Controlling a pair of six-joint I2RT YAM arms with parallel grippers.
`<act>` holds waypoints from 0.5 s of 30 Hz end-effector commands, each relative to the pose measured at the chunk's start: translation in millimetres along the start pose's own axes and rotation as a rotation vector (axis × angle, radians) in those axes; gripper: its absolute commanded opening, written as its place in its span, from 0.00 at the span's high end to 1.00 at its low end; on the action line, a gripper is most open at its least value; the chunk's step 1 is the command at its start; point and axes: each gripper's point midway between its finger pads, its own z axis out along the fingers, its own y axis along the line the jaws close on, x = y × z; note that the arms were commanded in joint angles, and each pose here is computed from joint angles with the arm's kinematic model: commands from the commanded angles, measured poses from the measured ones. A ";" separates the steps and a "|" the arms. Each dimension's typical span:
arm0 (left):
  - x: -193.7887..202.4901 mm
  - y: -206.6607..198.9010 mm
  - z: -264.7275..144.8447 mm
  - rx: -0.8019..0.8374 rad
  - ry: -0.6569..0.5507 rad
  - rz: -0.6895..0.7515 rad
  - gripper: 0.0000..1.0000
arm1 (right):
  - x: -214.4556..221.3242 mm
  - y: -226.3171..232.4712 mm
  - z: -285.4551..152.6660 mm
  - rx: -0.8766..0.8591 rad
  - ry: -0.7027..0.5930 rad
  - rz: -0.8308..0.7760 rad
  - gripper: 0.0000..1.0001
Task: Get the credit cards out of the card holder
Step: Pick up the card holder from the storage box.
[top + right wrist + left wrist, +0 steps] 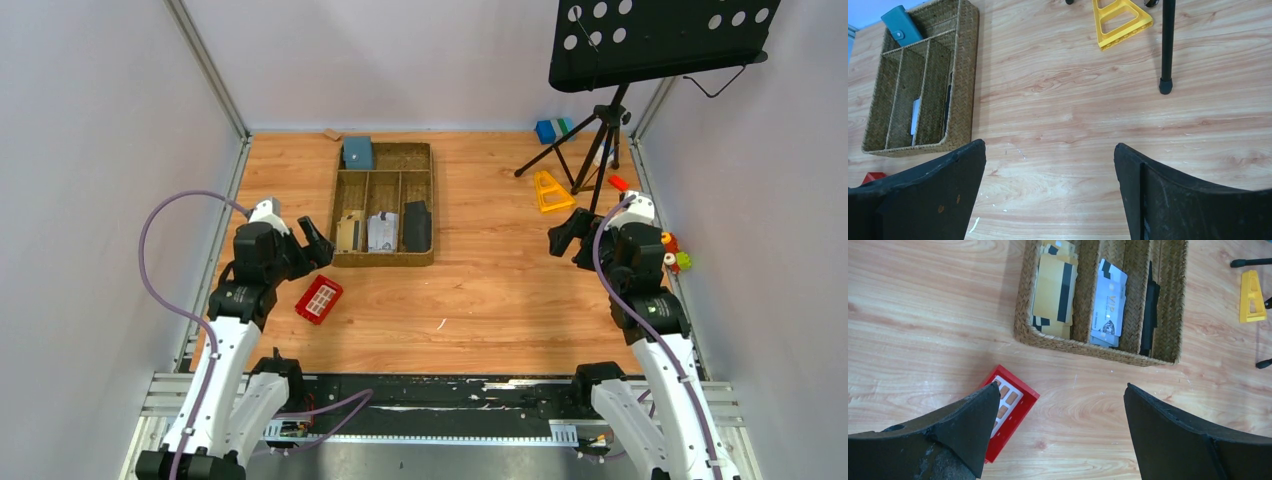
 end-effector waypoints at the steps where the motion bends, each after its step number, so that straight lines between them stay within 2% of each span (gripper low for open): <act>1: -26.7 -17.2 -1.5 0.071 -0.083 0.054 0.00 | -3.2 7.6 0.4 -0.037 -0.007 0.022 0.00; 8: -67.1 -30.2 31.0 0.101 -0.183 0.109 0.00 | 5.6 23.8 1.6 -0.128 0.044 0.030 0.00; 15: -107.8 -50.6 92.7 0.124 -0.186 0.141 0.05 | 7.1 33.5 0.6 -0.182 0.064 0.025 0.00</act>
